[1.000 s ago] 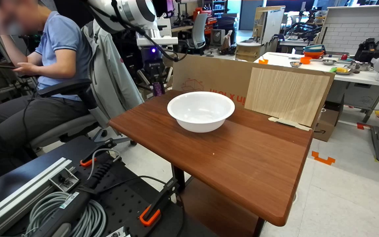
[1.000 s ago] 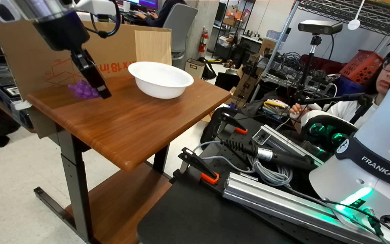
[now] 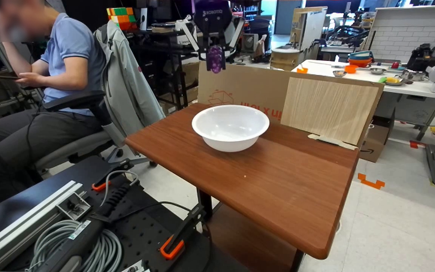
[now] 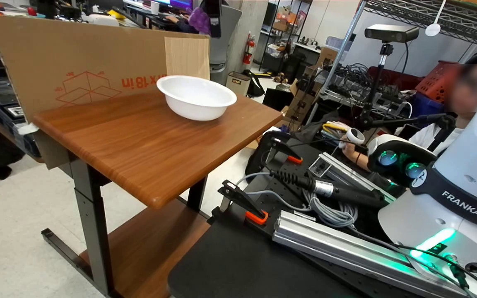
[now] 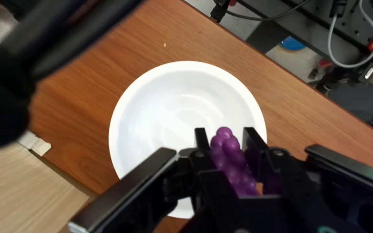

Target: Put the plastic grape toy in the white dish

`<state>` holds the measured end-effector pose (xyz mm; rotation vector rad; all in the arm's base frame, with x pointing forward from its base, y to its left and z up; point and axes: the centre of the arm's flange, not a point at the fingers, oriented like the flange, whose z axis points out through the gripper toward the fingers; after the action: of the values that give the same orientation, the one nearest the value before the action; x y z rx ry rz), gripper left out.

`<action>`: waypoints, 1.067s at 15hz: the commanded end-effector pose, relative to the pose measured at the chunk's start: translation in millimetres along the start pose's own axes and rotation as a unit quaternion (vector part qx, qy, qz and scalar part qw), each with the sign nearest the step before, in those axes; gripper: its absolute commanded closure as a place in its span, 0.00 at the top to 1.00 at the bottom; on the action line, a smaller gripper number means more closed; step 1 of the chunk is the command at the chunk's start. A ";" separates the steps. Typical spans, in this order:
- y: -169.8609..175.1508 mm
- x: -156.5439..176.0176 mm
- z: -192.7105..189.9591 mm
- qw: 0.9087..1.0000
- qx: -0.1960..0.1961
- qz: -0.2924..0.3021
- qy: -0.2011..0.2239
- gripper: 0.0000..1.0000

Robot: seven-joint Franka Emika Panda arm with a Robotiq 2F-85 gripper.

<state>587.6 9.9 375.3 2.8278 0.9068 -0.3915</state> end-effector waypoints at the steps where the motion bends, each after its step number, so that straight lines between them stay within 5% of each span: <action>1: 27.1 -8.6 28.3 0.997 0.031 0.050 0.049 0.08; 6: 59.2 15.9 67.4 0.994 0.050 0.077 0.062 0.08; 13: 64.7 66.1 135.4 0.994 0.082 0.074 0.018 0.08; 14: 64.4 71.4 141.2 0.994 0.085 0.074 0.011 0.57; 16: 60.9 75.6 145.1 0.994 0.085 0.073 0.008 0.65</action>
<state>633.9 -35.5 224.3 3.0083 0.7213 -0.4280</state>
